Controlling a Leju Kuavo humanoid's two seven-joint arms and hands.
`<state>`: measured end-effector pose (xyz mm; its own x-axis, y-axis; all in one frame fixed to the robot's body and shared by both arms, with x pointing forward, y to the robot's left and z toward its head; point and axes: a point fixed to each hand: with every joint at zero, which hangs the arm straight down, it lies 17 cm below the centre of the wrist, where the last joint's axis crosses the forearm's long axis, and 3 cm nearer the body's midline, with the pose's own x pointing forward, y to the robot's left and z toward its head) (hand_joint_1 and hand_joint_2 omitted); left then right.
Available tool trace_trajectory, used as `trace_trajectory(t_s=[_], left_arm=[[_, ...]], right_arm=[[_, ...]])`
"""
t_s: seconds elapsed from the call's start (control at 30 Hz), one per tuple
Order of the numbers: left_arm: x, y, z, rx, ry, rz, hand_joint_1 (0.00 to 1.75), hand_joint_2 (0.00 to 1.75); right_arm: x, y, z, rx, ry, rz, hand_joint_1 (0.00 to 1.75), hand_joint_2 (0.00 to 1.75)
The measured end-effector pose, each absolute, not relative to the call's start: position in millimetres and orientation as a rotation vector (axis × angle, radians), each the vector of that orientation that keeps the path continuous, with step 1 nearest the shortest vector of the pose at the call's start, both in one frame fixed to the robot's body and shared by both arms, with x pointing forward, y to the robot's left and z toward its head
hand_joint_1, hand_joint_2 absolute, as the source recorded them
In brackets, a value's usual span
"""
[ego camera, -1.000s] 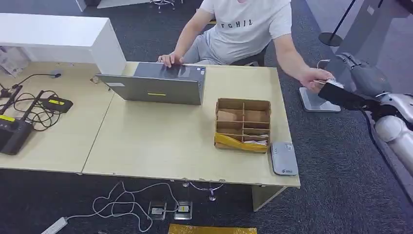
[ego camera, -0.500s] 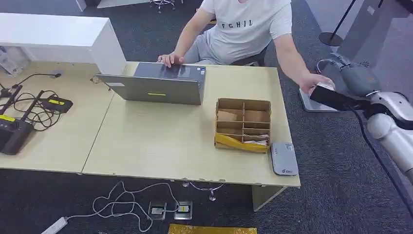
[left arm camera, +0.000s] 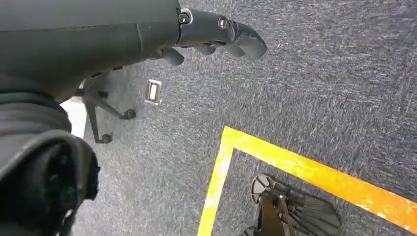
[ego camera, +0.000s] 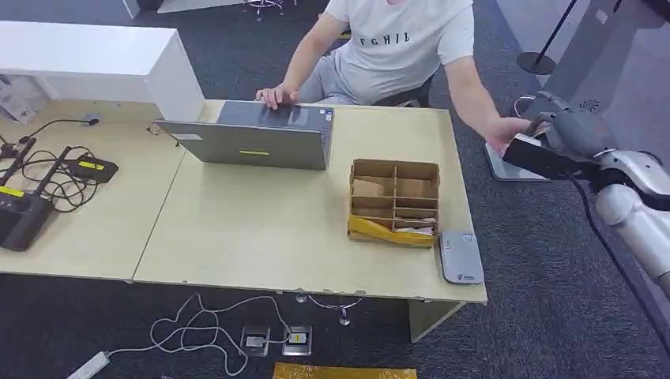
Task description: Pass the card to the sensor for recognition and then transmit it.
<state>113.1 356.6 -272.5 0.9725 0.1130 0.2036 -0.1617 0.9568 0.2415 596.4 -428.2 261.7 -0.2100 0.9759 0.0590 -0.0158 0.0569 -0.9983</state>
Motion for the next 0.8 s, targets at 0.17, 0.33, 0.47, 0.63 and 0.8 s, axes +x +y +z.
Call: trace_trajectory(t_s=[0.17,0.33,0.47,0.63,0.8], left_arm=[[112.8,357.2,-272.5,0.261,-0.189,0.138,0.00,0.00],[112.4,357.0,-272.6,0.261,-0.186,0.138,0.00,0.00],[112.4,357.3,-272.5,0.261,-0.186,0.138,0.00,0.00],[111.0,357.3,-272.8,0.263,-0.178,0.137,0.00,0.00],[110.9,357.9,-272.7,0.265,-0.178,0.137,0.00,0.00]], right_arm=[[594.3,-435.9,256.6,-1.059,-1.353,1.325,1.75,1.75],[590.5,-435.9,247.6,-1.069,-1.325,1.345,1.75,1.75],[581.4,-429.4,232.3,-1.061,-1.307,1.358,1.75,1.75],[567.6,-429.0,209.7,-1.030,-1.286,1.369,1.75,1.75],[555.2,-423.7,188.4,-0.990,-1.271,1.386,1.75,1.75]])
